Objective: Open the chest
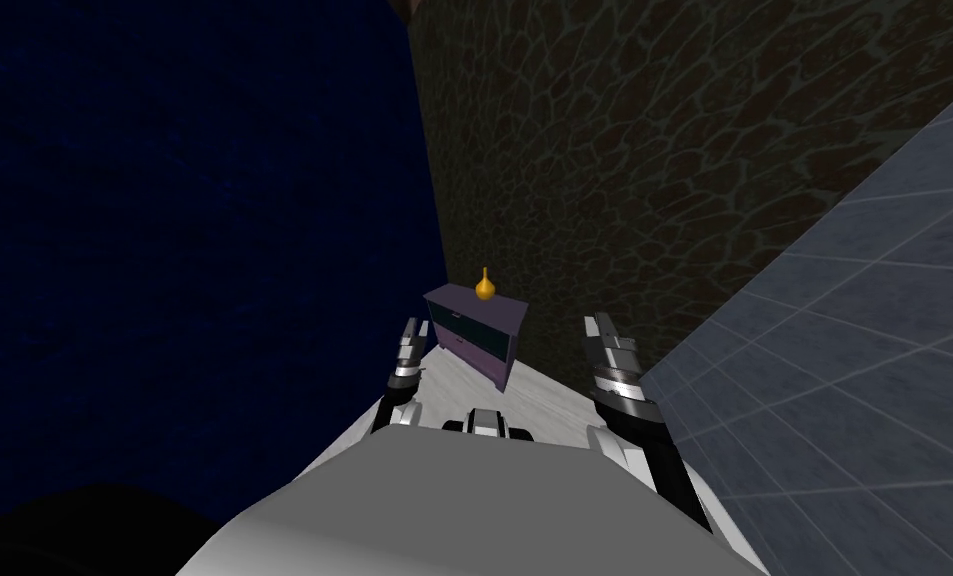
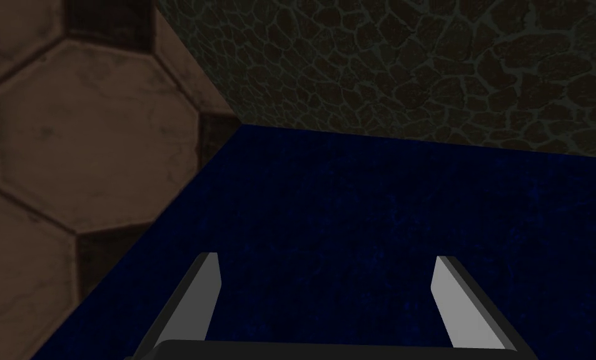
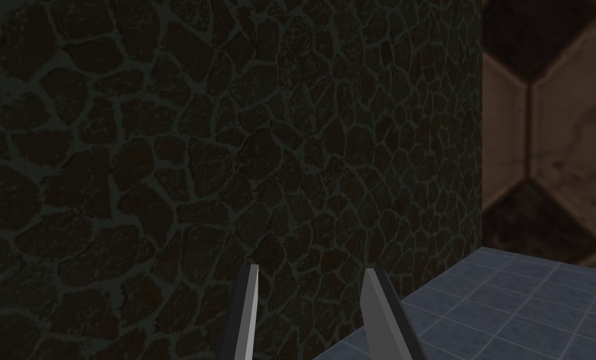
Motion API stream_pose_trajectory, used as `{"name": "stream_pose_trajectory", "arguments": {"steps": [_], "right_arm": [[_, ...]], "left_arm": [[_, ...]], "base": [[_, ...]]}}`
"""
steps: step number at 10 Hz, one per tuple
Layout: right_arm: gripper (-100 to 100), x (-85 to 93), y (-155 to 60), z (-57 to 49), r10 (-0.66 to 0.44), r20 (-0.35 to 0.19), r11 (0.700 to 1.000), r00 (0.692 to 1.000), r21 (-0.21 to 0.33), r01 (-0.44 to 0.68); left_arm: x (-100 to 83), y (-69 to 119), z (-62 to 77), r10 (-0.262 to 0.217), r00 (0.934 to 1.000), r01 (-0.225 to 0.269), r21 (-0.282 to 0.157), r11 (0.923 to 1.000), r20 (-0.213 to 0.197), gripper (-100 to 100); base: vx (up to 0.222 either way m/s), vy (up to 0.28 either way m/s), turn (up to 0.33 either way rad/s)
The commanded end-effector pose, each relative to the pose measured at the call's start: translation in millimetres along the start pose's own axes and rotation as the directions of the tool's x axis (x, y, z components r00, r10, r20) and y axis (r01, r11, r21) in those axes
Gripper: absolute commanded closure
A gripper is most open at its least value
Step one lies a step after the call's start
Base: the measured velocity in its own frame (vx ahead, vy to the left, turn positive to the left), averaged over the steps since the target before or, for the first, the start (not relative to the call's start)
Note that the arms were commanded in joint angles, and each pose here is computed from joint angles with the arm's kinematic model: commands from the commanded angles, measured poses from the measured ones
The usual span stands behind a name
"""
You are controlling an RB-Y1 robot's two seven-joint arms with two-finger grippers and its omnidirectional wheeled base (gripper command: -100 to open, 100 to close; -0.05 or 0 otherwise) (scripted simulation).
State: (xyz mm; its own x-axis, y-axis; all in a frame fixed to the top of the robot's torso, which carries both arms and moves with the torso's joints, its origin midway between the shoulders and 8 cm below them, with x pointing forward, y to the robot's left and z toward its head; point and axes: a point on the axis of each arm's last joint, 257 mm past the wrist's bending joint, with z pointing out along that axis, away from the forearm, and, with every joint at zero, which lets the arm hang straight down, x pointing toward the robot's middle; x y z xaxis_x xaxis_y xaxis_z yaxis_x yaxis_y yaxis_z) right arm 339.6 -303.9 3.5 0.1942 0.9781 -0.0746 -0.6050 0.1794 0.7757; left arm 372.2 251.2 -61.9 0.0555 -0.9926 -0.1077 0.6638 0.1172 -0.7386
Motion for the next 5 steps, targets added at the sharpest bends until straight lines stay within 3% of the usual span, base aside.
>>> {"name": "stream_pose_trajectory", "arguments": {"steps": [1, 5], "right_arm": [[0, 0.0, 0, 0.0, 0.000, 0.000, 1.000, 1.000, 0.000, 0.000], [0, 0.0, 0, 0.0, 0.000, 0.000, 1.000, 1.000, 0.000, 0.000]], "left_arm": [[6.0, 19.1, -9.5, 0.011, 0.9999, -0.012, -0.021, 0.9997, -0.012, -100], [10.8, 42.9, -23.4, 0.020, 0.9996, -0.021, -0.057, 0.9982, -0.022, -100]], "base": [[0.119, 0.069, -0.140], [0.085, 0.043, -0.079]]}}
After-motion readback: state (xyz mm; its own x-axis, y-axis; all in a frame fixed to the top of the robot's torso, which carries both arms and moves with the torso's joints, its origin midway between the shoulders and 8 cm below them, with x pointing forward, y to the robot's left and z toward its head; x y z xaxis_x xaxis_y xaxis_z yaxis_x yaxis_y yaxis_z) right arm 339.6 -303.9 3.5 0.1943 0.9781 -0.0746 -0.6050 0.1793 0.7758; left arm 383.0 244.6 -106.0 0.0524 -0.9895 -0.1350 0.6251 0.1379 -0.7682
